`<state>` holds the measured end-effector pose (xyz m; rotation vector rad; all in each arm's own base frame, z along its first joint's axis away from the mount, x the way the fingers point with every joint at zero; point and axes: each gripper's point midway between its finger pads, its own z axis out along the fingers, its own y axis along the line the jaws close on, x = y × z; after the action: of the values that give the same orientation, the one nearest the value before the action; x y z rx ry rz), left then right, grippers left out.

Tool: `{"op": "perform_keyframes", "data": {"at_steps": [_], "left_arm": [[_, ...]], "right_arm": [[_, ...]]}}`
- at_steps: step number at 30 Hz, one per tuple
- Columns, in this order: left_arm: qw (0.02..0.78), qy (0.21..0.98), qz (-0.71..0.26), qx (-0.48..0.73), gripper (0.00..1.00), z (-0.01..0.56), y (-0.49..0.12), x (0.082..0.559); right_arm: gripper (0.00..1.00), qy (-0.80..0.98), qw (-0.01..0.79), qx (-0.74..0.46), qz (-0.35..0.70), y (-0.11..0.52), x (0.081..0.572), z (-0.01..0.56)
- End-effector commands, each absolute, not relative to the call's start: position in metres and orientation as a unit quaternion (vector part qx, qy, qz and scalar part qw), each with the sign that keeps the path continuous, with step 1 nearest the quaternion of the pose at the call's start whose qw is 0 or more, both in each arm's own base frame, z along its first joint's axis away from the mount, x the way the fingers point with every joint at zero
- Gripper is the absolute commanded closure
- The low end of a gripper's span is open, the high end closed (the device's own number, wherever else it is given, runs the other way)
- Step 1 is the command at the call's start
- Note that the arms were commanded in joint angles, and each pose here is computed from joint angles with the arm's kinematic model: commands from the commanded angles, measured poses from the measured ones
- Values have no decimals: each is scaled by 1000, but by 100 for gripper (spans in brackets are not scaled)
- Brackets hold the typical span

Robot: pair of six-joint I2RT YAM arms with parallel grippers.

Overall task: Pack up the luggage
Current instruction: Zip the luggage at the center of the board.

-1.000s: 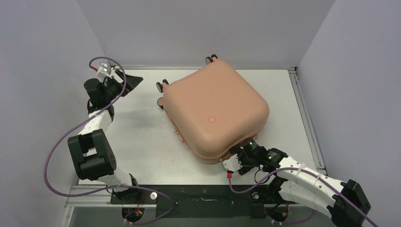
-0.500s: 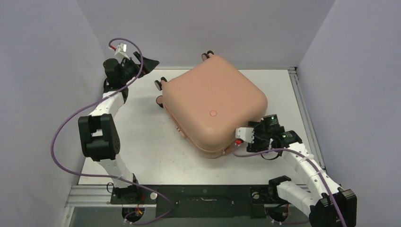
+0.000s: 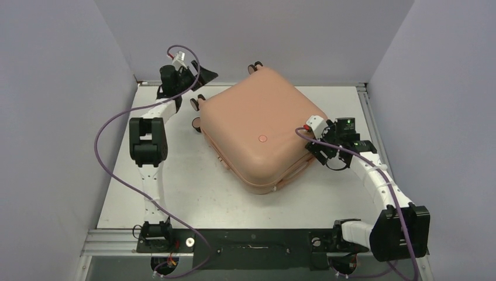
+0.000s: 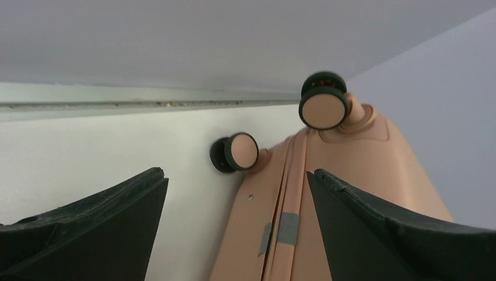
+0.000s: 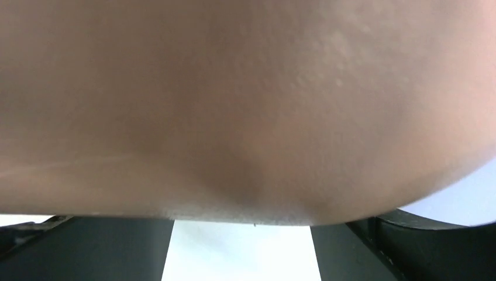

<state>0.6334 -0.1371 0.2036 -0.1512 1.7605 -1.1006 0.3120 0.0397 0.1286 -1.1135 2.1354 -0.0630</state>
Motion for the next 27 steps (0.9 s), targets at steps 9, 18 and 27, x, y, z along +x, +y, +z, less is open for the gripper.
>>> {"op": "perform_keyframes", "data": {"at_steps": [9,18,27], "left_arm": [[443,704,-554,-30,4,197,-169,573],[436,702,-561,-52,4,198,-159,506],[477,686,-537,-116,4,212,-120,472]], "right_arm": [[24,830,477,-278,-77,39,431,167],[23,846,485,-200,-99,10,514,167],[22,859,455,-236,-16,-45,471,177]]}}
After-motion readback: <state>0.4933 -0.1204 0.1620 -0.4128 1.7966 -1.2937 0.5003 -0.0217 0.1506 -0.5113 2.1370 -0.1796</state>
